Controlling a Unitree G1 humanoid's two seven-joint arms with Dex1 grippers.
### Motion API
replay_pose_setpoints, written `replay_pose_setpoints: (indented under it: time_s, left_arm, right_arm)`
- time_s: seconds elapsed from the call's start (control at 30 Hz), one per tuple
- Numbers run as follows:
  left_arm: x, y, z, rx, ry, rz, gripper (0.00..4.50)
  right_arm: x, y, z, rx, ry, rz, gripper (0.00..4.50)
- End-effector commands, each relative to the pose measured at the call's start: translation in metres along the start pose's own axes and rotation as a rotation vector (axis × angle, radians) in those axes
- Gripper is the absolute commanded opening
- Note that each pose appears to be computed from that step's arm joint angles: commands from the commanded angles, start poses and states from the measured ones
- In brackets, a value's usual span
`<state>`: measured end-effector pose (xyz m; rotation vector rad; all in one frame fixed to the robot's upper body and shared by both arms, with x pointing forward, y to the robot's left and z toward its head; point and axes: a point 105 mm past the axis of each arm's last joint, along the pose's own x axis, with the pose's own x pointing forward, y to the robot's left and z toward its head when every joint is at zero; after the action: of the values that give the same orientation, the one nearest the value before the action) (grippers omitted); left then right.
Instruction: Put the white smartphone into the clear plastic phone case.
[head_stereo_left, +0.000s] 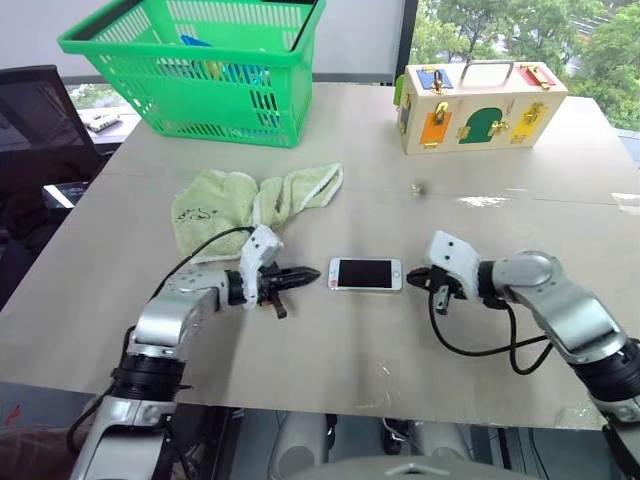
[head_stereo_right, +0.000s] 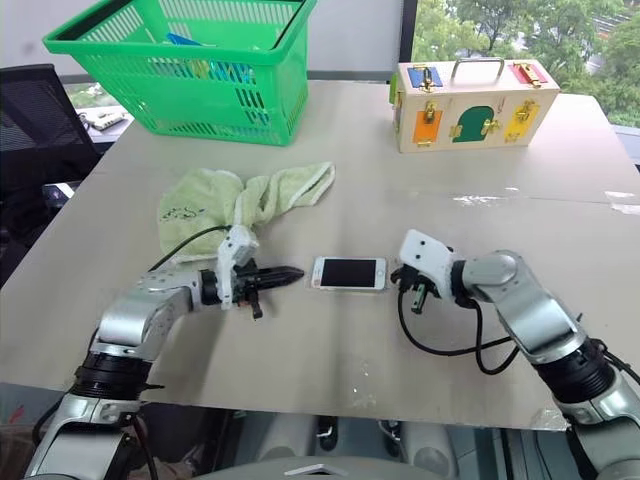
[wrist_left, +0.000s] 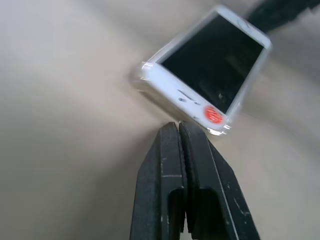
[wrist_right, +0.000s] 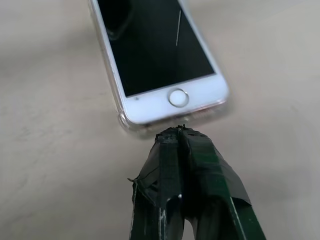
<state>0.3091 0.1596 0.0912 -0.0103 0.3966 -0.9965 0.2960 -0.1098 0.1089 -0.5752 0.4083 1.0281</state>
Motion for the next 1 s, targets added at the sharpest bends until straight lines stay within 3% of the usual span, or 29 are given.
replay_pose_setpoints:
  time_s: [0.03, 0.23, 0.47, 0.6, 0.8, 1.0]
  left_arm:
    - [-0.006, 0.002, 0.019, -0.025, -0.067, 0.008, 0.05]
    - [0.011, -0.015, 0.032, 0.005, -0.086, -0.069, 0.05]
    - [0.036, -0.027, 0.035, 0.092, -0.039, -0.118, 0.05]
    - [0.047, -0.026, 0.023, 0.13, 0.044, -0.101, 0.05]
    - [0.037, -0.015, -0.004, 0.115, 0.182, -0.047, 0.05]
    - [0.037, -0.017, -0.001, 0.117, 0.155, -0.061, 0.05]
  right_arm:
    - [-0.016, -0.007, 0.015, 0.003, -0.076, -0.049, 0.0]
    - [-0.014, -0.001, 0.038, 0.047, -0.182, -0.032, 0.0]
    - [0.002, 0.009, 0.053, 0.018, -0.204, 0.01, 0.0]
    - [0.004, 0.009, 0.048, 0.009, -0.175, 0.004, 0.0]
    - [-0.001, 0.009, 0.039, 0.007, -0.14, -0.005, 0.0]
    - [-0.003, 0.004, 0.033, 0.009, -0.114, -0.029, 0.0]
